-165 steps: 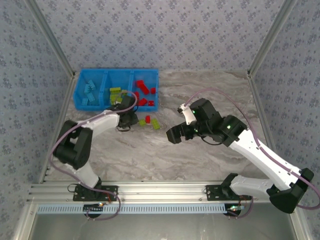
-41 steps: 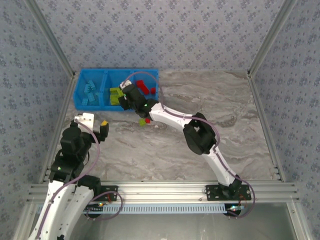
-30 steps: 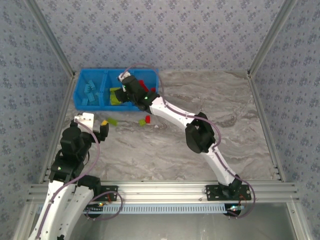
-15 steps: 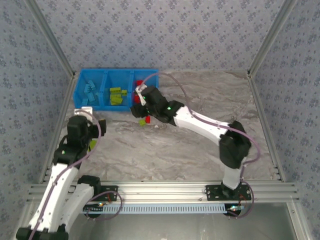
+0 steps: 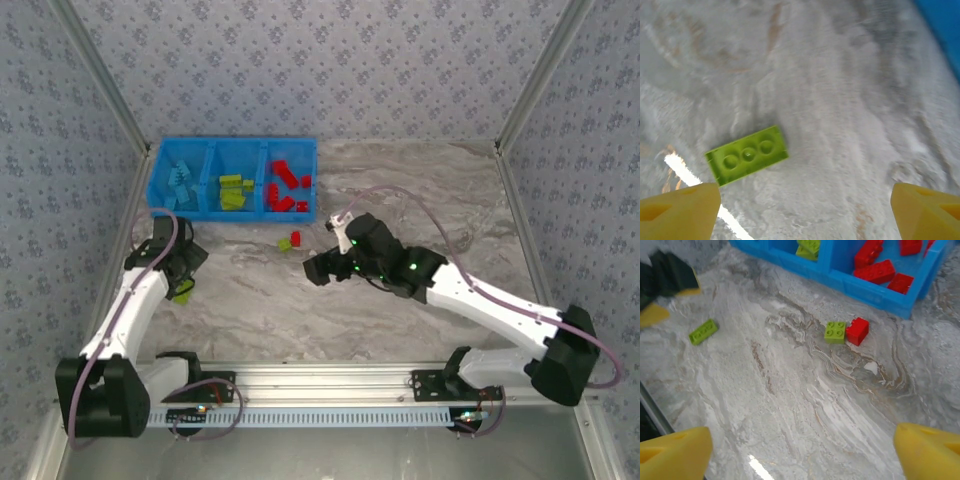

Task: Sort the legos into containers by color

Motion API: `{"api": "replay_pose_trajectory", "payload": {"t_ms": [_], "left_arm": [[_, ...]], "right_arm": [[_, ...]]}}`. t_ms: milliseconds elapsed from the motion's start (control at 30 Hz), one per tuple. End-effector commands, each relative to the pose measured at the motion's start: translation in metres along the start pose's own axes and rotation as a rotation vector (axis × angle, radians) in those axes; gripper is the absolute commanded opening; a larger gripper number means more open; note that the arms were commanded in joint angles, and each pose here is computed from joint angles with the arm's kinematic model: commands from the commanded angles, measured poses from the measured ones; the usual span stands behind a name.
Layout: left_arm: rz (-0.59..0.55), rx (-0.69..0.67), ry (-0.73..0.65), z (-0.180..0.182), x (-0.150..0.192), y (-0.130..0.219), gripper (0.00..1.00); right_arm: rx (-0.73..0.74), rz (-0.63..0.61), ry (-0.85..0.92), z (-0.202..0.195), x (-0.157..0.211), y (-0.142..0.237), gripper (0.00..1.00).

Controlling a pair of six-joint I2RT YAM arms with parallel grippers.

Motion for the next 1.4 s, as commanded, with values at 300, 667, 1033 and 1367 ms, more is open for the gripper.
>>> {"api": "replay_pose_trajectory", "payload": {"t_ms": [300, 667, 1033, 1367], "left_arm": [[0.073, -0.148, 0.203, 0.024, -0.004, -0.051, 0.91], [0.171, -0.144, 0.15, 0.023, 0.006, -0.081, 0.8], [0.229, -0.136, 0.152, 0.019, 0.009, -0.086, 0.52], [-0.007, 0.271, -0.039, -0.09, -0.007, 0.015, 0.48]], "right_arm": [[-0.044, -0.013, -0.152, -0.031, 0.032, 0.028, 1.0], [-0.07, -0.004, -0.167, -0.036, 0.039, 0.031, 1.0], [-0.055, 0.005, -0.187, -0.039, 0.044, 0.034, 1.0], [-0.059, -0.022, -0.198, -0.039, 0.034, 0.034, 1.0]]}}
Point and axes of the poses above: each hand's point on the last joint's axis, 136 mm out from that joint toward the fingers, its own y axis back along the fingers, its own z axis along the line the jaws close on, x = y × z, the point moved 10 cm from there along y, back along the fingers, and after that the axes turned 6 degrees about y, right-handed, at the moved point
